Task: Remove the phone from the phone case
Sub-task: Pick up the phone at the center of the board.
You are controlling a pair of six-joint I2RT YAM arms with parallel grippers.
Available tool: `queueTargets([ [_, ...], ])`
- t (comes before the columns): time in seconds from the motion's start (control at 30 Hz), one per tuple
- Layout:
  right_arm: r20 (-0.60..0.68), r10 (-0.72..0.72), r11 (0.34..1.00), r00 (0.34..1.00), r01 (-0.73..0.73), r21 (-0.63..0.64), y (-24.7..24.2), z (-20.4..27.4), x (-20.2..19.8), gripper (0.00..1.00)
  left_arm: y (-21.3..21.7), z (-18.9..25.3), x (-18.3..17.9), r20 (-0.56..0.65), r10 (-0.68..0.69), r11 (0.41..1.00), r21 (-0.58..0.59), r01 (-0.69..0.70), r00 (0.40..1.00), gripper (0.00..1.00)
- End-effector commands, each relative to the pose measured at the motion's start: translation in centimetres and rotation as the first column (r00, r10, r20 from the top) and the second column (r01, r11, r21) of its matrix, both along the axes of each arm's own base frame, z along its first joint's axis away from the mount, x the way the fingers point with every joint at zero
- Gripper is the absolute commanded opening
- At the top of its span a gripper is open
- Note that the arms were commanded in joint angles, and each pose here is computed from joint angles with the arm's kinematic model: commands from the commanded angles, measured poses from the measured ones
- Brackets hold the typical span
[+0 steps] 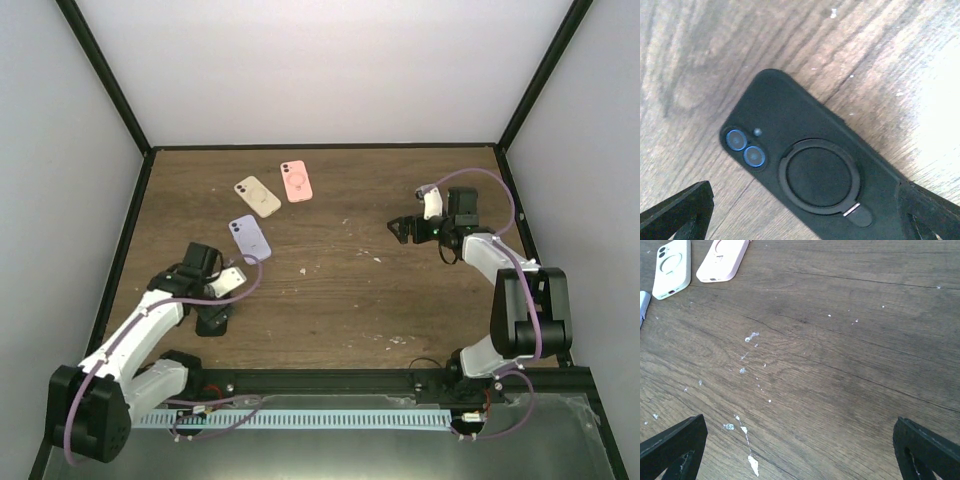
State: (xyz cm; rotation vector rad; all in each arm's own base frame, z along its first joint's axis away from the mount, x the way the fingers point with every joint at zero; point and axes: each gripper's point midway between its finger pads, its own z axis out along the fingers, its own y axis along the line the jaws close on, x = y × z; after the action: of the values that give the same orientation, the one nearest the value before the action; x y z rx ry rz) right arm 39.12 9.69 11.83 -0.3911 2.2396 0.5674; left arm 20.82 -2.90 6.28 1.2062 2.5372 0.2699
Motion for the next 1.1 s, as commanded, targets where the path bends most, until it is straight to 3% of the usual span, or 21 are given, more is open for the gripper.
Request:
queueTargets([
  [0.0, 0.013, 0.014, 1.0, 1.0, -0.015, 0.008, 0.5, 1.0, 0.4, 1.0, -0.2, -1.6, -0.7, -0.029, 0.013, 0.999, 0.043, -0.012, 0.999, 1.0],
  [0.3, 0.012, 0.011, 1.0, 1.0, -0.011, 0.004, 0.5, 0.9, 0.4, 1.0, 0.5, -3.8, -1.0, -0.01, -0.035, 0.976, 0.214, 0.036, 0.999, 1.0],
  [0.5, 0.002, 0.016, 1.0, 1.0, -0.016, 0.01, 0.5, 0.6, 0.4, 1.0, -1.7, -2.3, -1.2, -0.012, -0.05, 0.995, 0.086, 0.05, 0.999, 1.0],
  [0.77, -0.005, 0.018, 1.0, 1.0, -0.018, 0.01, 0.6, 0.4, 0.4, 1.0, -3.5, -1.8, -1.0, -0.017, -0.085, 0.996, 0.04, 0.085, 0.996, 1.0],
  [1.07, -0.005, 0.015, 1.0, 1.0, -0.015, 0.01, 0.6, 0.5, 0.3, 1.0, 0.0, -3.8, -1.0, 0.018, -0.08, 0.971, 0.229, 0.074, 0.997, 1.0],
])
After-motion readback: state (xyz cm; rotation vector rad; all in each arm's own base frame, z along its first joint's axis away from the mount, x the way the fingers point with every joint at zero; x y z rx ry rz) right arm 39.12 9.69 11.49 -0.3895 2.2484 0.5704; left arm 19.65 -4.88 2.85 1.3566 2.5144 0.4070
